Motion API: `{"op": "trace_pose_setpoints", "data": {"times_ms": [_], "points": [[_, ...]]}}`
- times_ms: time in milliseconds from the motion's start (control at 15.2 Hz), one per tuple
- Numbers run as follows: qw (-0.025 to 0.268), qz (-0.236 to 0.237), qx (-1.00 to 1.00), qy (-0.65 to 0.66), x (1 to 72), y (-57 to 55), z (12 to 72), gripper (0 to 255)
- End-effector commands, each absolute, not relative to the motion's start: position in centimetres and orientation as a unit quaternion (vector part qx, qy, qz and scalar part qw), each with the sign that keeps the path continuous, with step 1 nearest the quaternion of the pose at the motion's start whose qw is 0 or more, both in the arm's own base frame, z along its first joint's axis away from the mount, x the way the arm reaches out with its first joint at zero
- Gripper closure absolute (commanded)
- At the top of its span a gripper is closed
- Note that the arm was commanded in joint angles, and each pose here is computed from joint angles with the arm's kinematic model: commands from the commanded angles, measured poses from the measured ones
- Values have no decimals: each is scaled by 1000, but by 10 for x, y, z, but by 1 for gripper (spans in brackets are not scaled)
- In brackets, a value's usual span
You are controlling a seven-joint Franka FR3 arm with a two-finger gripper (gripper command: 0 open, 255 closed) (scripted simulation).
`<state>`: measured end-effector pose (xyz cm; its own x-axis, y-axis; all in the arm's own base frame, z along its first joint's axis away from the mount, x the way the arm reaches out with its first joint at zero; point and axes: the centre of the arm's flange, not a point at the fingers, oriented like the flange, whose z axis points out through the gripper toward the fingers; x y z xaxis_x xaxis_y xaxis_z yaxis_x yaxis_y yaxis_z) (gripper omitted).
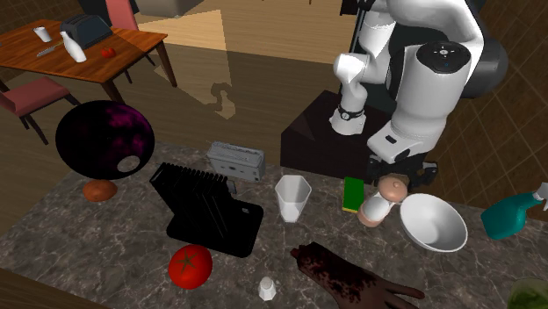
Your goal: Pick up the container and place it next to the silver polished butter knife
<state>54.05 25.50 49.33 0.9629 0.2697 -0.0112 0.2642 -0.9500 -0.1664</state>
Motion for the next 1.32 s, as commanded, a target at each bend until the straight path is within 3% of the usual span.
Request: {"op": "trace_pose_setpoints", "data": {"times_ms": [0, 1254], "points": [[82, 16, -987, -135, 541, 255, 484, 255], [82, 16, -987, -135, 541, 255, 406, 255]]}}
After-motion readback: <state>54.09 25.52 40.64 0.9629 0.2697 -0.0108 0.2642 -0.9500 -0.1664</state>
